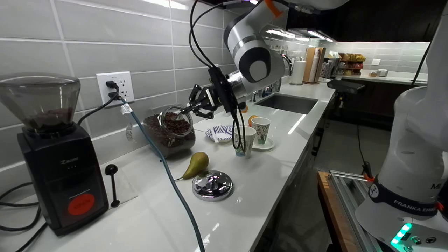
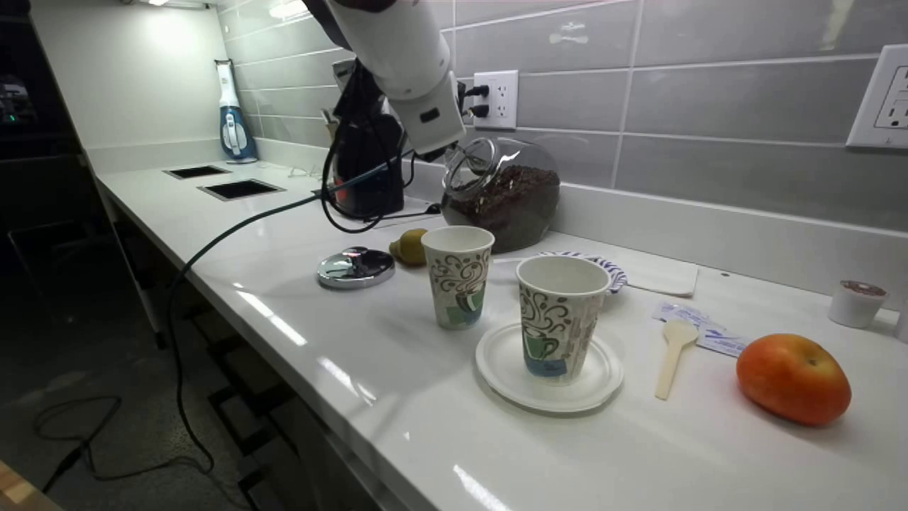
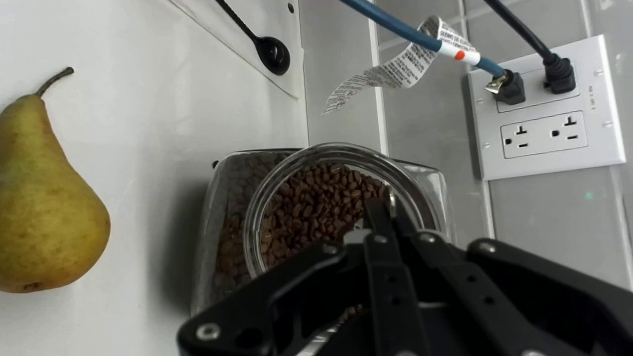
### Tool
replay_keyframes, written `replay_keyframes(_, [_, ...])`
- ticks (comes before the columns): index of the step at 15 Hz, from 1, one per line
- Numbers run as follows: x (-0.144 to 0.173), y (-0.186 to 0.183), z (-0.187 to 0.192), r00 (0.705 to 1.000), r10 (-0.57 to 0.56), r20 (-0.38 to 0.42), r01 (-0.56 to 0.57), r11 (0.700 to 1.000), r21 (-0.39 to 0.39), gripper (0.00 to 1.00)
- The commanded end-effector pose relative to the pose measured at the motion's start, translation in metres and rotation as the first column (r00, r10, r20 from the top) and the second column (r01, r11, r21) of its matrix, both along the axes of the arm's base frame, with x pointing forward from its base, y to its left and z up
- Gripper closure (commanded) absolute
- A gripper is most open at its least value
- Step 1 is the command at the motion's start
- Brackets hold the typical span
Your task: Lift and drop the spoon in the container
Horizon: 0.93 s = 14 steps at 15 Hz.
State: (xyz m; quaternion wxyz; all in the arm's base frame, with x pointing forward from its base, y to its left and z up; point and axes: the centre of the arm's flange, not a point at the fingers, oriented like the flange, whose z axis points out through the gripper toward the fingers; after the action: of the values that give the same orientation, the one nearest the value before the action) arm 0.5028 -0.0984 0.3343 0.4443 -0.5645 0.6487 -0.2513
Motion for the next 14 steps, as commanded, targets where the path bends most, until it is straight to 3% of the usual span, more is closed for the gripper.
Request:
replay_keyframes(1, [-0.007,0.009,0.0,1.0,-0.015,0.023,0.016,0.999,-0.028,0.99])
replay_keyframes(6, [-0.005,0.011,0.0,1.0,-0.006,0.028,0.007,0.999,-0.05,0.99])
replay_keyframes(10, [0.004,0.014,-0.005,0.998,0.001,-0.058,-0.01,0.99,-0.139,0.99])
replay_keyframes(14, [0.015,0.019,-0.007,0.994,0.019,-0.105,-0.036,0.987,-0.159,0.99])
